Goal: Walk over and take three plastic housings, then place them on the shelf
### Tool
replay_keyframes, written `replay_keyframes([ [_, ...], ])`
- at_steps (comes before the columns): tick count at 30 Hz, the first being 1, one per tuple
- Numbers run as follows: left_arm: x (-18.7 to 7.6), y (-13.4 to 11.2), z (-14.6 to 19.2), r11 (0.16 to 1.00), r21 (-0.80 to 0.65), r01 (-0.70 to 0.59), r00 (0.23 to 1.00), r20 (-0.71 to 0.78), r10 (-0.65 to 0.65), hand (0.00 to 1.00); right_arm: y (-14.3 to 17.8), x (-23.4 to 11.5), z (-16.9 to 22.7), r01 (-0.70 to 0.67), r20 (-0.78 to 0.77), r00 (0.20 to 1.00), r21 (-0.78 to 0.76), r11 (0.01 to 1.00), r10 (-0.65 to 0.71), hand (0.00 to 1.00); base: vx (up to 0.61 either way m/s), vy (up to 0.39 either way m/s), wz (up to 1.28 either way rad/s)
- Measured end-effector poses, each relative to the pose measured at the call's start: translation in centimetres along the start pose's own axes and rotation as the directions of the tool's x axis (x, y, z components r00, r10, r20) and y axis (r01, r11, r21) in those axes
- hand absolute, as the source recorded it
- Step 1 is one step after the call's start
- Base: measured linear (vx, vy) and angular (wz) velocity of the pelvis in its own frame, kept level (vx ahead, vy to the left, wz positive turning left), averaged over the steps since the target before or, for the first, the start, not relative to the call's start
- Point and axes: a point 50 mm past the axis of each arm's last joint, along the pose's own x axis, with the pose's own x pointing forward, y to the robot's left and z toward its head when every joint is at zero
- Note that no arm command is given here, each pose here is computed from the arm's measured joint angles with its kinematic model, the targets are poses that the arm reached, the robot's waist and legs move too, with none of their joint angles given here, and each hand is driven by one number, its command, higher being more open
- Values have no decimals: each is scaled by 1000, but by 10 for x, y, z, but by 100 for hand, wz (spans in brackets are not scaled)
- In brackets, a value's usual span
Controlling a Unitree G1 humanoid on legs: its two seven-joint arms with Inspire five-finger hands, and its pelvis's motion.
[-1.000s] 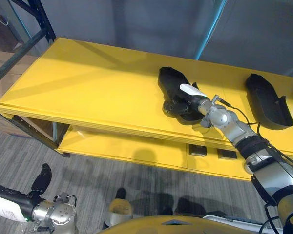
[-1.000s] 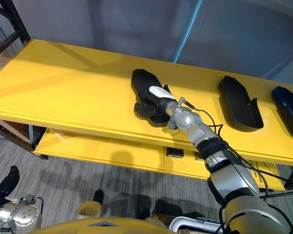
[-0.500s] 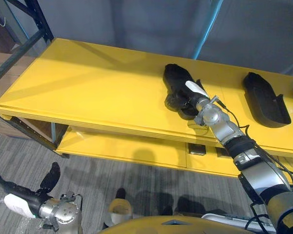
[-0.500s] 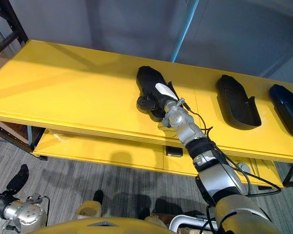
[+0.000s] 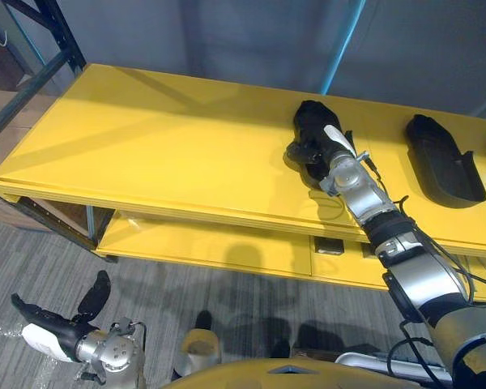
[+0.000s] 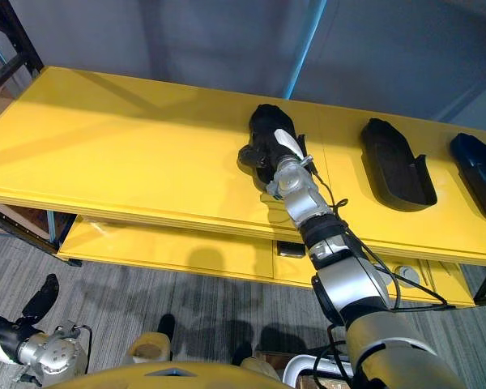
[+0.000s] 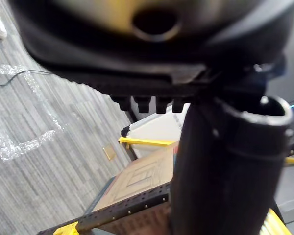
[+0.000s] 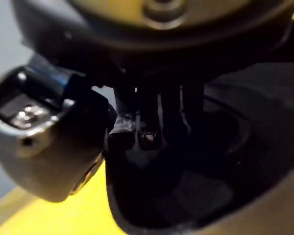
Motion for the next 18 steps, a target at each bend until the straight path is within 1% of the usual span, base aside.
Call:
replay_keyframes([
  [6,-3,-7,-2,997,-38,65,997,-39,-67,100,12,0,19,-43,52,998,118,992,37,100,-6,-1,-2],
  [12,-4,-7,-7,990,-100,97,989,-104,-108,100,14,0,23,-2,59,998,166,986,-7,100,-5,0,-3],
  [18,-11,-15,-9,975,-126,181,972,-127,-197,100,2,0,34,69,87,992,177,982,-86,100,0,0,0],
])
